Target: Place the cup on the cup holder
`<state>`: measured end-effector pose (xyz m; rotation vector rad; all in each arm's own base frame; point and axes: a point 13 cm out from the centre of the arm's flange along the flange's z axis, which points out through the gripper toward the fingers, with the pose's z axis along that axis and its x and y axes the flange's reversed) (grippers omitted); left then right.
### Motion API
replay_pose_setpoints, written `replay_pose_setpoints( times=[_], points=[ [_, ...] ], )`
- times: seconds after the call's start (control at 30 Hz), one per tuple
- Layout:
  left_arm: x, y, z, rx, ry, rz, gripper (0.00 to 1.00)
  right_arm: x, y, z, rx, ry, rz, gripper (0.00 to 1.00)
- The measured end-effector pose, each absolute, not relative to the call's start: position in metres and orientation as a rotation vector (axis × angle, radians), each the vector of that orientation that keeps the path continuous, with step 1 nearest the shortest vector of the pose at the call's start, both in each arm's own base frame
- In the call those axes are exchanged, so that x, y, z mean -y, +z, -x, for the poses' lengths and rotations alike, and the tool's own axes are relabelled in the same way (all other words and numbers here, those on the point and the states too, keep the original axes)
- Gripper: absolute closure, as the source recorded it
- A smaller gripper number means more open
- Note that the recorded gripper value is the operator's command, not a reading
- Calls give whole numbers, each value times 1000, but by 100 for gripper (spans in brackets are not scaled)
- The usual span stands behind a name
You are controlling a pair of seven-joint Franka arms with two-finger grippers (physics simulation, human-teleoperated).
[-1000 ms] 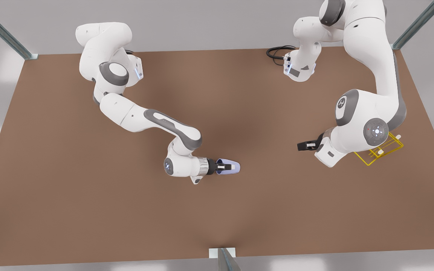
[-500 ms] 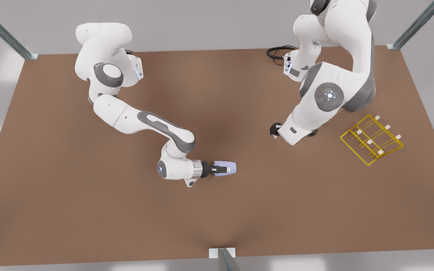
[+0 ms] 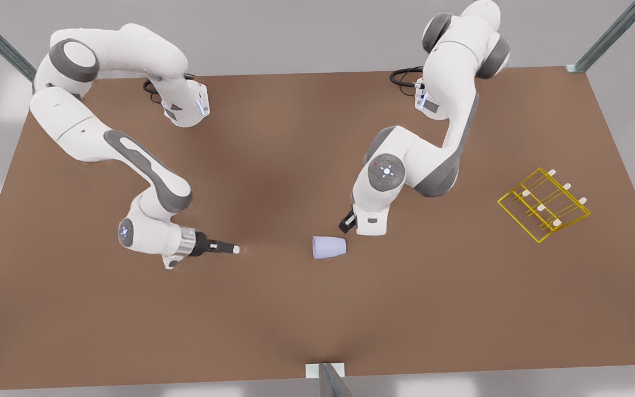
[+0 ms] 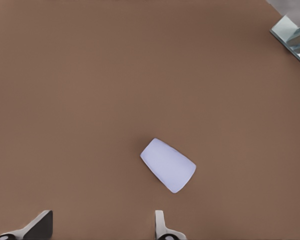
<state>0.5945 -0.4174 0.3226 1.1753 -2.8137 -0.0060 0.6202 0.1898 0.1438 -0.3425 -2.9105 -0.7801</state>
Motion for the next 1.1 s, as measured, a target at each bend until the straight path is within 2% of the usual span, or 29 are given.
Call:
replay_pose_setpoints(
  times=[0.1, 0.17, 0.23, 0.37, 0.53, 0.7, 0.83, 0.93, 1.1],
  points=[
    [429, 299, -607, 2732, 3, -1441, 0, -33, 188, -615, 3074, -308, 470, 0],
    [430, 291, -617, 2661, 20, -1612, 0, 34, 240, -611, 3153, -97, 507, 0],
    [433, 278, -624, 2592, 31, -1755, 0, 57, 299, -615, 3226, 17, 478, 0],
    [455, 233, -620, 2464, 23, -1934, 0, 82, 423, -646, 3326, 68, 424, 0],
    [480, 209, -612, 2344, 48, -2072, 0, 63, 495, -606, 3268, 154, 309, 0],
    [484, 186, -615, 2237, 58, -2187, 0, 5, 493, -575, 3167, 103, 91, 0],
    [496, 167, -601, 2210, 39, -2210, 0, -10, 483, -563, 3106, 62, 5, 0],
    [506, 159, -592, 2207, 40, -2214, 0, -4, 471, -573, 3110, 26, -9, 0],
    [509, 146, -595, 2188, 57, -2233, 0, -25, 465, -591, 3149, 0, -109, 0]
  ],
)
